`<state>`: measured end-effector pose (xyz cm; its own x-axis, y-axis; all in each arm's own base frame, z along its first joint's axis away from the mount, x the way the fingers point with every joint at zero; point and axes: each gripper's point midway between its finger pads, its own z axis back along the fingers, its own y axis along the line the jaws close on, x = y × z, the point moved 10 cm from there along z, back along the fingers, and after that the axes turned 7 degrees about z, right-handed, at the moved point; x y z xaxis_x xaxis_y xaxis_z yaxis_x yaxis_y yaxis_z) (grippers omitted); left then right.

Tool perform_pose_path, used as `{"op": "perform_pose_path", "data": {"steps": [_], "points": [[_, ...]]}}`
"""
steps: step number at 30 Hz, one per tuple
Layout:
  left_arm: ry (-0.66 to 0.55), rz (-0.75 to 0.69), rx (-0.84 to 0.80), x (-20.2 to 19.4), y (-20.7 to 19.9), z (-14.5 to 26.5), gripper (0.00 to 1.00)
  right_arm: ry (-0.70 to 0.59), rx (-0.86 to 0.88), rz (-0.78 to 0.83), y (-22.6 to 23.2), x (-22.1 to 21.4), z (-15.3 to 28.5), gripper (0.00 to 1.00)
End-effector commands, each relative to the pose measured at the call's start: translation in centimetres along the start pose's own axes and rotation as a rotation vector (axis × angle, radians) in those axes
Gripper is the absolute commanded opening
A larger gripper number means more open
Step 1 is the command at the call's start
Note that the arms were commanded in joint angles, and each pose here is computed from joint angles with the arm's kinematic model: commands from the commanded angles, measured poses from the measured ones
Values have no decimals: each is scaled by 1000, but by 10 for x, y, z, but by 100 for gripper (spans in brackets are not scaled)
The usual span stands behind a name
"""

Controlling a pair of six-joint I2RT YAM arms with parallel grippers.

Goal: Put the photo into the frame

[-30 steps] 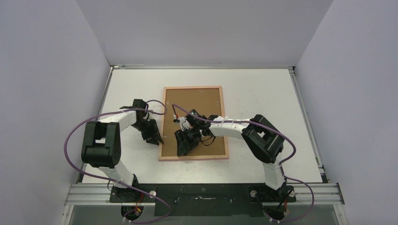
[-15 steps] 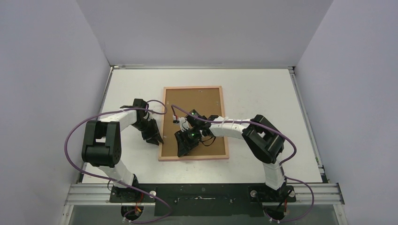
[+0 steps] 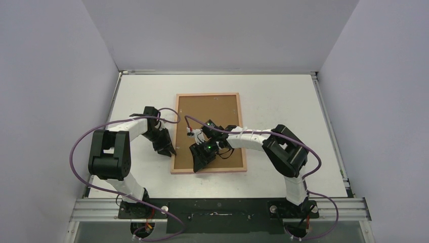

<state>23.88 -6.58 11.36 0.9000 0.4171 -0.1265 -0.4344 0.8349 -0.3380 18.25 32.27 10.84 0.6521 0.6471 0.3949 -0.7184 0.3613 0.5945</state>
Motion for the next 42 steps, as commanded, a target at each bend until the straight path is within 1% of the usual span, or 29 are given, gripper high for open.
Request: {"op": "perform_pose_path", "data": {"steps": [1, 8, 16, 20, 26, 31, 35, 38, 42], "points": [[-47, 7, 95, 7, 7, -5, 15, 290, -124, -142, -11, -62, -2, 45], [-48, 7, 95, 7, 6, -4, 15, 288, -193, -145, -14, -63, 5, 45], [-50, 4, 88, 7, 6, -4, 15, 192, -250, -136, -10, -52, 15, 46], [-53, 5, 77, 7, 4, -3, 15, 100, -225, -126, -3, -39, 17, 46], [-70, -8, 23, 8, -3, 5, 16, -108, -128, -77, 18, -4, 29, 47], [-99, -24, -40, 11, -14, 18, 19, -216, -75, -55, 31, 19, 39, 48], [-138, -33, -82, 12, -20, 31, 22, -289, -75, -78, 32, 30, 46, 48], [-157, -34, -94, 12, -21, 36, 23, -304, -130, -101, 28, 30, 51, 48], [-149, -28, -93, 8, -17, 33, 24, -245, -201, -126, 17, 14, 49, 48]]}}
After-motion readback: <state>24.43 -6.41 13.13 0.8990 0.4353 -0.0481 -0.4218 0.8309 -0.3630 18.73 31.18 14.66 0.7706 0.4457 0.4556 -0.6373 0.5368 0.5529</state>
